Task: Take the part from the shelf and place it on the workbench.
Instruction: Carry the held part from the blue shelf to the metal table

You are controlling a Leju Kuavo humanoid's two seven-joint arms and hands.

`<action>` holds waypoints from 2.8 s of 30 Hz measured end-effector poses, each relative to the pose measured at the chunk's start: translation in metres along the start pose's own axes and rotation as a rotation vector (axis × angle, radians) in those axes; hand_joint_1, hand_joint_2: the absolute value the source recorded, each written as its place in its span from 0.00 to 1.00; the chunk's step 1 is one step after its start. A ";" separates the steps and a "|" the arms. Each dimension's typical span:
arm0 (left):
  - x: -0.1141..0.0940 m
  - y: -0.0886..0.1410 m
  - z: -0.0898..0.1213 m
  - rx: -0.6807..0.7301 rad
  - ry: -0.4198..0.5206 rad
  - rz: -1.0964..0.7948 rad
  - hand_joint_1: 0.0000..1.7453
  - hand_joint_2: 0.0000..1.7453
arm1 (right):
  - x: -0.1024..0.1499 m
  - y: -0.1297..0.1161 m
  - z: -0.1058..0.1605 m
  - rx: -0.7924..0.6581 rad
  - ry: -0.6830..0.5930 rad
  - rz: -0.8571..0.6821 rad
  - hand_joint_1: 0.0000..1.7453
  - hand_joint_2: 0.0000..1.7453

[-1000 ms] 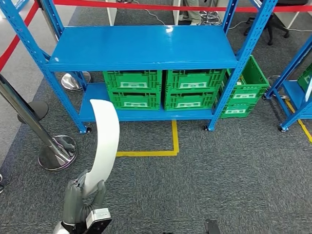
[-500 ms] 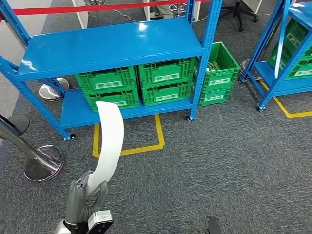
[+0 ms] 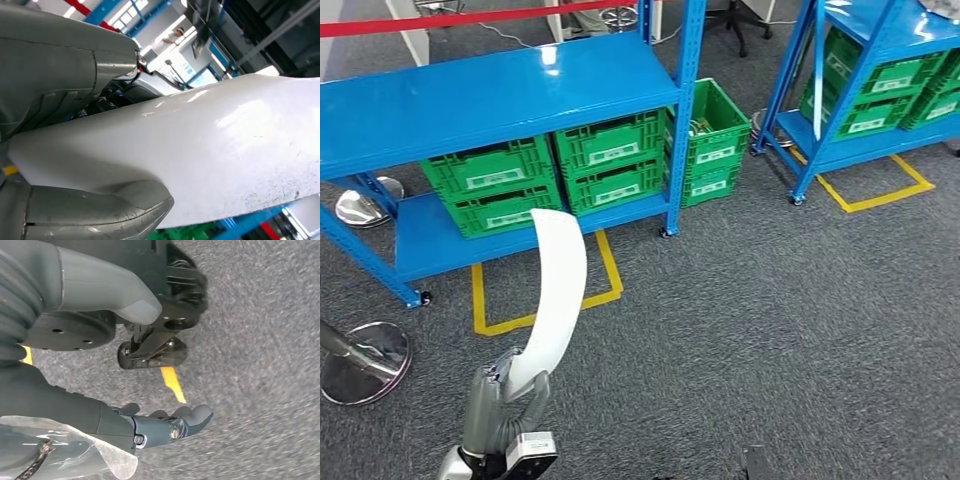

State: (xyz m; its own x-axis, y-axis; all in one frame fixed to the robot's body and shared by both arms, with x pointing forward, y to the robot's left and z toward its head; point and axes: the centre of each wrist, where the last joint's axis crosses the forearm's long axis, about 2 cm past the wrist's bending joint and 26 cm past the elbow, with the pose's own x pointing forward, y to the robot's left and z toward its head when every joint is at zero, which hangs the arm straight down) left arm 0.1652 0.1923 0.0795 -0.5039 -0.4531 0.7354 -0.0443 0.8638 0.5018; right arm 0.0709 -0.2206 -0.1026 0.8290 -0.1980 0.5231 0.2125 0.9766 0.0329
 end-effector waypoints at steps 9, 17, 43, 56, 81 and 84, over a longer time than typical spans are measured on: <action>0.001 -0.003 -0.001 -0.031 -0.012 0.004 1.00 1.00 | -0.002 0.002 0.001 0.015 0.004 -0.016 0.00 1.00; 0.002 -0.009 -0.004 -0.064 -0.025 0.021 1.00 1.00 | -0.002 0.004 0.001 0.017 0.016 -0.025 0.00 1.00; 0.004 -0.019 -0.012 -0.108 -0.057 0.054 1.00 1.00 | 0.000 0.010 0.002 0.006 0.016 -0.070 0.00 1.00; 0.002 -0.019 -0.009 -0.096 -0.057 0.060 1.00 1.00 | -0.003 0.010 0.003 0.010 0.017 -0.063 0.00 1.00; 0.001 -0.018 -0.007 -0.104 -0.058 0.076 1.00 1.00 | -0.003 0.010 0.003 0.008 0.013 -0.077 0.00 1.00; 0.002 -0.019 -0.007 -0.106 -0.063 0.078 1.00 1.00 | -0.003 0.011 0.003 0.005 0.015 -0.084 0.00 1.00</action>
State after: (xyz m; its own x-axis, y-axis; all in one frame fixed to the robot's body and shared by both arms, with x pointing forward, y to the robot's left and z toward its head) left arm 0.1715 0.1734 0.0747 -0.5553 -0.3676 0.7460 0.0872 0.8663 0.4918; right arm 0.0687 -0.2091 -0.1013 0.8161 -0.2801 0.5055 0.2787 0.9570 0.0804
